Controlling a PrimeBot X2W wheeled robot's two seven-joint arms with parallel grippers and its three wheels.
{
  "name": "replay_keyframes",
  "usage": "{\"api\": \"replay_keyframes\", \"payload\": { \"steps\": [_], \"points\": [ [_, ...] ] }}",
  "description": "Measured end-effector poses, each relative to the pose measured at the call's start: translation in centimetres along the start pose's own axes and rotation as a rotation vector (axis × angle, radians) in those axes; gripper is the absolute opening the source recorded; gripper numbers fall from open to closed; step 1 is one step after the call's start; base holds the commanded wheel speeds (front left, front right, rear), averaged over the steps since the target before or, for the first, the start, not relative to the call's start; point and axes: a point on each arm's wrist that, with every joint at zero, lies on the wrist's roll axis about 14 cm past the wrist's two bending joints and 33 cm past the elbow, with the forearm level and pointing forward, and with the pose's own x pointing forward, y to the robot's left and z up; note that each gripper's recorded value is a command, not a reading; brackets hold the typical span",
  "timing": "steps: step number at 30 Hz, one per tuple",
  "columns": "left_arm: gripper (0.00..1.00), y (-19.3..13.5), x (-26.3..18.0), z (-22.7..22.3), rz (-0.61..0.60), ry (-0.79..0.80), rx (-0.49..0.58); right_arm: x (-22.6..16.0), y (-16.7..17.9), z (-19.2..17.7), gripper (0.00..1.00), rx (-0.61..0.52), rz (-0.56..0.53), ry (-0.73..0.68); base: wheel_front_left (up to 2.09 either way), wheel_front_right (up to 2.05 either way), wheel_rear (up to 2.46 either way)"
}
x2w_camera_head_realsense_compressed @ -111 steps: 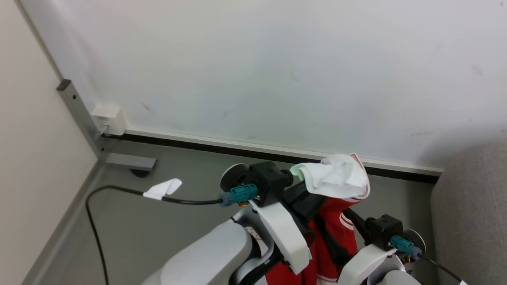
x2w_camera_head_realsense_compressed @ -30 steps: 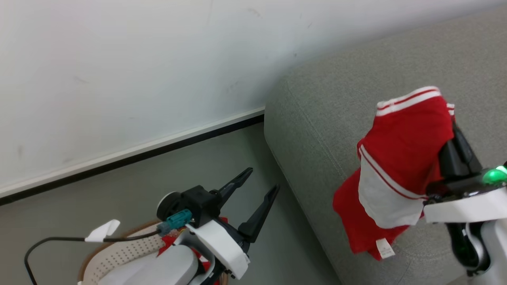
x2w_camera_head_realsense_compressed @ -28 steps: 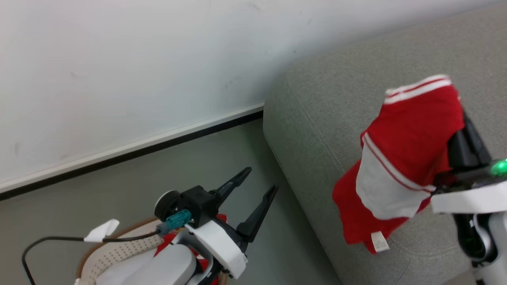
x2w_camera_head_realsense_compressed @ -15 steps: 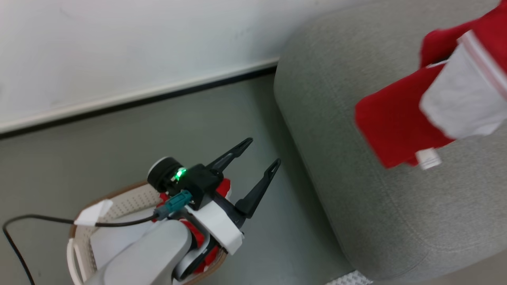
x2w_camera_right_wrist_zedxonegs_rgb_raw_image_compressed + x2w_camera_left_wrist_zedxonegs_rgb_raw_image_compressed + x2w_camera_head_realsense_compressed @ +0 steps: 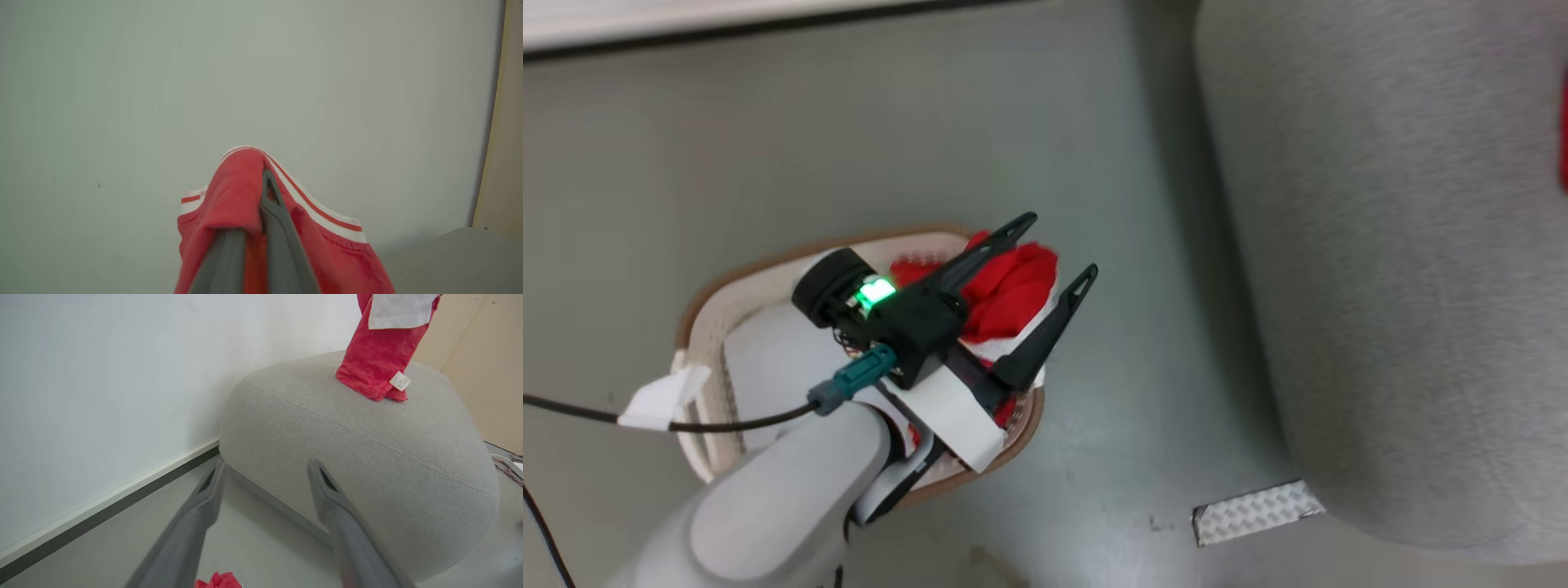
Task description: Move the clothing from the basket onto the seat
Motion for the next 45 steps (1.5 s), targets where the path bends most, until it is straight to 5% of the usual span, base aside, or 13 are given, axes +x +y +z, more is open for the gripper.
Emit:
{"api": "replay_keyframes", "payload": {
  "steps": [5, 9, 15, 16, 17, 18, 19, 20, 29, 38, 45],
  "points": [
    [1.00, 1.8, -1.1, -2.3, 0.044, 0.037, -0.023, -0.4, 1.1, -9.6, 0.00, -0.042, 0.002, 0.233, 0.00, 0.00, 0.00],
    [1.00, 2.5, -1.8, -2.9, 0.070, 0.049, -0.027, -4.4, 1.7, -18.0, 0.00, -0.051, 0.000, 0.520, 0.00, 0.00, 0.00],
    [1.00, 2.6, -2.0, -2.1, 0.085, 0.041, -0.025, -10.4, -0.2, -23.5, 0.00, -0.114, -0.042, 0.838, 0.00, 0.00, 0.00],
    [1.00, 2.6, -2.0, -2.0, 0.087, 0.040, -0.023, -11.1, -0.4, -24.0, 0.04, -0.121, -0.043, 0.879, 0.00, 0.00, 0.00],
    [1.00, 2.7, -2.1, -1.9, 0.091, 0.040, -0.020, -11.8, -0.6, -24.4, 0.21, -0.125, -0.050, 0.917, 0.00, 0.00, 0.00],
    [1.00, 2.7, -2.1, -1.8, 0.094, 0.040, -0.017, -12.2, -0.6, -24.5, 0.46, -0.129, -0.050, 0.937, 0.00, 0.00, 0.00],
    [1.00, 2.7, -2.1, -1.6, 0.096, 0.039, -0.016, -12.4, -0.7, -24.5, 0.96, -0.128, -0.052, 0.946, 0.00, 0.00, 0.00],
    [1.00, 2.7, -2.2, -1.5, 0.097, 0.038, -0.018, -12.5, -0.7, -24.5, 1.00, -0.127, -0.053, 0.958, 0.00, 0.00, 0.00],
    [1.00, 1.2, -2.9, 0.3, 0.117, 0.029, -0.022, -14.5, -1.5, -22.2, 1.00, -0.207, -0.013, 1.070, 0.00, 0.00, 0.00],
    [1.00, -1.3, -4.8, 4.1, 0.168, -0.005, -0.011, -16.4, -3.1, -15.9, 1.00, -0.273, 0.022, 1.143, 0.00, 0.00, 0.00],
    [1.00, -3.5, -6.7, 7.8, 0.213, -0.058, 0.023, -14.2, 0.0, -8.0, 1.00, -0.256, 0.150, 0.917, 0.00, 0.00, 0.00]
  ]
}}
